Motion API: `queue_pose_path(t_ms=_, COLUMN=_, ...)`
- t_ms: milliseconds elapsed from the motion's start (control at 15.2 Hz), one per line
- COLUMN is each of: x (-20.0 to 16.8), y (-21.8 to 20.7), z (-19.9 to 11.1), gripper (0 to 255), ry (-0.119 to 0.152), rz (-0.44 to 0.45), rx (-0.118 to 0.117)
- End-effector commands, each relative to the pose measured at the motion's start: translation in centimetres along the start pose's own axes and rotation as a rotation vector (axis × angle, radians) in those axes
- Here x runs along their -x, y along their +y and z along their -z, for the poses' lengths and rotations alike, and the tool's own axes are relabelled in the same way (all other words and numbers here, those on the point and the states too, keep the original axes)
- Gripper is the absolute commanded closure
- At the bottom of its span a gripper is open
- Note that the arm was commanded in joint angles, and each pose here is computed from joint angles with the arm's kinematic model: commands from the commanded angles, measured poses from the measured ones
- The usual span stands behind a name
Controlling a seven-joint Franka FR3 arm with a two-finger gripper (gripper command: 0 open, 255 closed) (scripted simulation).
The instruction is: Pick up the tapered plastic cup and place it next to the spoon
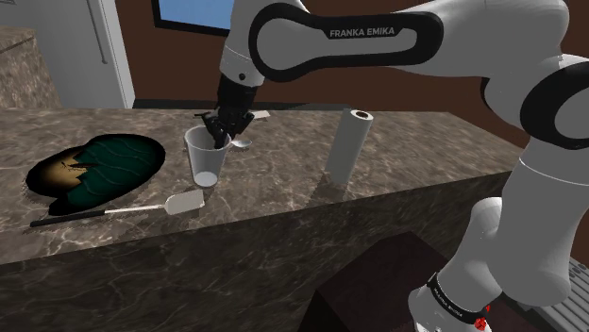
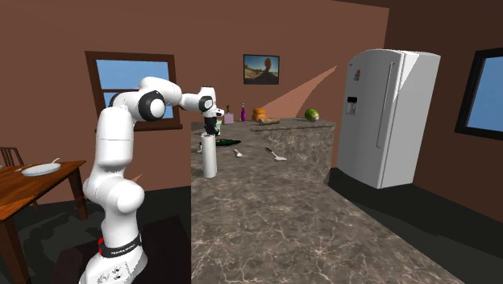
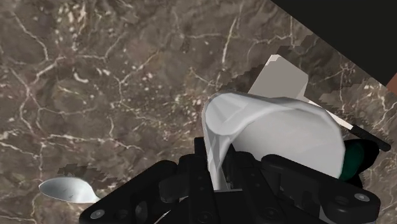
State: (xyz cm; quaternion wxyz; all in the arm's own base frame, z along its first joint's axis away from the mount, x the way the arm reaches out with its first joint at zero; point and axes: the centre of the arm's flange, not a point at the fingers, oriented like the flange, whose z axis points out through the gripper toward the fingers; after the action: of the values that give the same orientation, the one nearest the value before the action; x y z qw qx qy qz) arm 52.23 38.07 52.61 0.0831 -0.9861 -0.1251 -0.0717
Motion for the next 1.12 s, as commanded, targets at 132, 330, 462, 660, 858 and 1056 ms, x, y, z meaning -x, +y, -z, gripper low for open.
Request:
queue_pose_path(t_ms=132, x=0.0, y=0.0, z=0.0, gripper=255, ry=0.001, rz=0.0, rx=0.0)
queue_pose_path(t_ms=330, x=0.0, y=0.0, z=0.0, gripper=0, ry=0.001, rz=0.0, rx=0.0)
queue_pose_path(t_ms=462, x=0.0, y=0.0, z=0.0, gripper=0, ry=0.001, rz=0.0, rx=0.0)
queue_pose_path(t_ms=660, x=0.0, y=0.0, z=0.0, gripper=0, ry=0.001, rz=0.0, rx=0.0)
queue_pose_path(t_ms=858, x=0.0, y=0.0, z=3.9, gripper=0, ry=0.001, rz=0.0, rx=0.0)
queue_pose_path(t_ms=1056, x=0.0, y=0.0, z=5.0, gripper=0, ry=0.001, rz=0.0, rx=0.0)
